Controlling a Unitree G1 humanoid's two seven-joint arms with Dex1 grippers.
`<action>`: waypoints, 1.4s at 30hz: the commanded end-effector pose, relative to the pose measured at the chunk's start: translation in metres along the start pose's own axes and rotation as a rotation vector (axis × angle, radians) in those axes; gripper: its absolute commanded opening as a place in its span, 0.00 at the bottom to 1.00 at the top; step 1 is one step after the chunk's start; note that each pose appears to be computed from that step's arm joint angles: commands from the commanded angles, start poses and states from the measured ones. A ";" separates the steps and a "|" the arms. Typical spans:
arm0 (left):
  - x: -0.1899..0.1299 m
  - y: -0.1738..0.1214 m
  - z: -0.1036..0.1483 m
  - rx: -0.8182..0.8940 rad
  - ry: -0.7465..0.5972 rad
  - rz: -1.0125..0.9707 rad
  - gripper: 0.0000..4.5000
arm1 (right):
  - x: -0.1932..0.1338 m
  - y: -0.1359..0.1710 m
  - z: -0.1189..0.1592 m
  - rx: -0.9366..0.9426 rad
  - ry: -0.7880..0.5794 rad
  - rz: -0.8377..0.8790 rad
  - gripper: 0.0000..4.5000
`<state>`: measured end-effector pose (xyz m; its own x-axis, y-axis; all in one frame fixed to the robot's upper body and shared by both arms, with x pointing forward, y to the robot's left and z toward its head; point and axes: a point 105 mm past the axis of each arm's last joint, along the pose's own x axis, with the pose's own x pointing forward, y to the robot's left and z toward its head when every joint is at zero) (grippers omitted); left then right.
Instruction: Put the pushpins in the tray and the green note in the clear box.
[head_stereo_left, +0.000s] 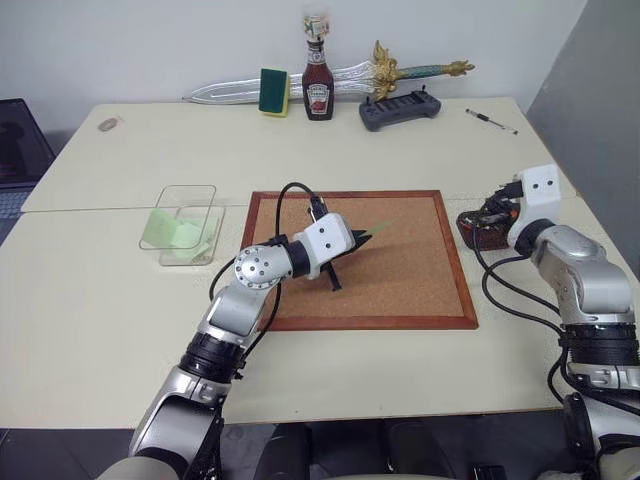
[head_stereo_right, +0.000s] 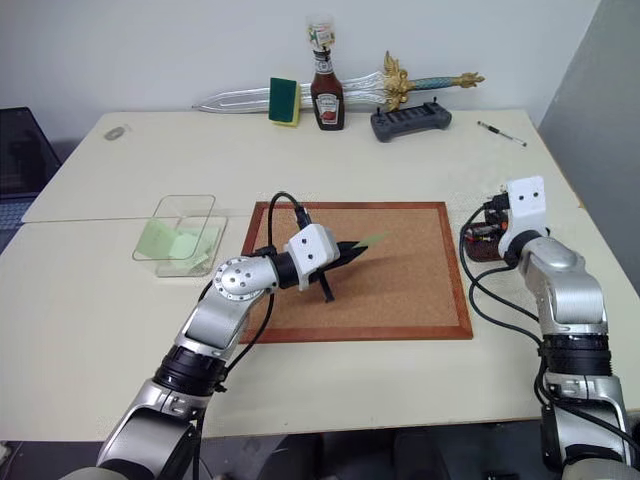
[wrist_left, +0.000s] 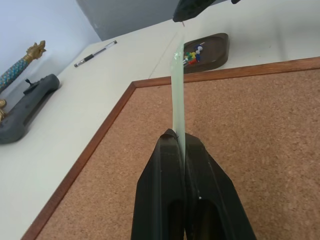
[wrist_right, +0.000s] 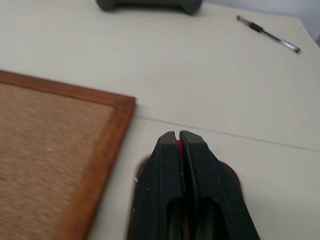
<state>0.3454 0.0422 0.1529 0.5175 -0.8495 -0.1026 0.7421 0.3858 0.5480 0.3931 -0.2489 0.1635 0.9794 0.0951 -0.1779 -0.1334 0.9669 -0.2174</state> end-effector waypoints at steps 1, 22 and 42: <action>0.000 0.002 0.016 0.018 -0.046 0.011 0.01 | -0.005 0.002 -0.005 -0.057 0.034 0.031 0.00; 0.002 0.007 0.018 0.019 -0.056 0.030 0.00 | -0.003 0.005 -0.029 -0.038 0.098 0.033 0.42; -0.007 0.023 0.023 -0.009 -0.062 0.118 0.00 | -0.029 0.041 0.021 -0.132 -0.059 0.297 0.65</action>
<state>0.3521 0.0489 0.1611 0.5725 -0.8175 -0.0626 0.7204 0.4651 0.5145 0.3687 -0.2310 0.1649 0.9325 0.2625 -0.2479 -0.3271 0.9049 -0.2723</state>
